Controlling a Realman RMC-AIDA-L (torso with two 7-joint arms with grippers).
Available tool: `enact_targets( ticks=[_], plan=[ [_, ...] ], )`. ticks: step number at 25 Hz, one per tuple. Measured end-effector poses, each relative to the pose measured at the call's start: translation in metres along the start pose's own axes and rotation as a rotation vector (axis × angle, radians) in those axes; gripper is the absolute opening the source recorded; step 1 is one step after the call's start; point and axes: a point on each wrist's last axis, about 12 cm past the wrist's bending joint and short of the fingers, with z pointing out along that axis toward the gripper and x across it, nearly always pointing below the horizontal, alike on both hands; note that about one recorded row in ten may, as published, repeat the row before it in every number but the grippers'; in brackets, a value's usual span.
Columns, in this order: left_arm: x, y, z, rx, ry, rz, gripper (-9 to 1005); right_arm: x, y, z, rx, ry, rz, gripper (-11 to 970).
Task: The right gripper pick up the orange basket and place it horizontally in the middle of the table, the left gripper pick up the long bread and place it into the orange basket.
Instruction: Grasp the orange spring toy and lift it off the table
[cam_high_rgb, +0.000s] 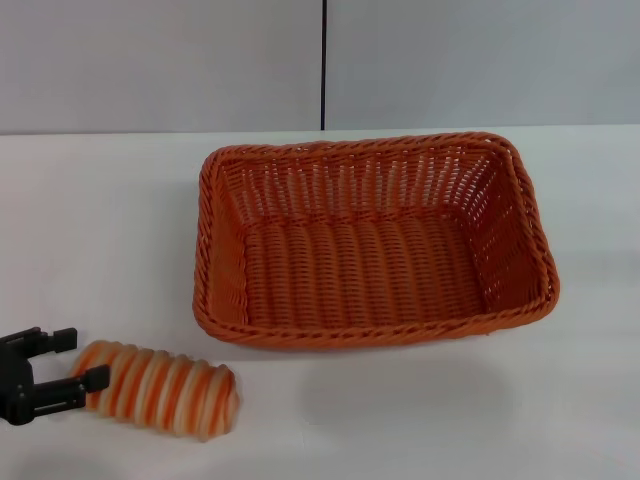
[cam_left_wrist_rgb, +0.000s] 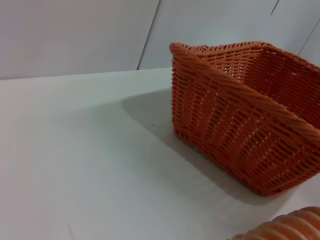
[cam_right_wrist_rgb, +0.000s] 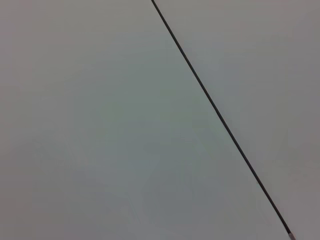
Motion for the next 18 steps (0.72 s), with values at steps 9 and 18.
enact_targets(
  ticks=[9,18],
  plan=[
    [0.0025,-0.0007,0.0014,0.008,0.016,-0.020,802,0.0004,-0.0003,0.0011,0.002,0.000,0.001,515],
    [0.0029,-0.0001,0.0017,0.010,0.014,-0.016,760,0.0021,-0.0022,-0.0005,0.031,-0.004,0.006,515]
  ],
)
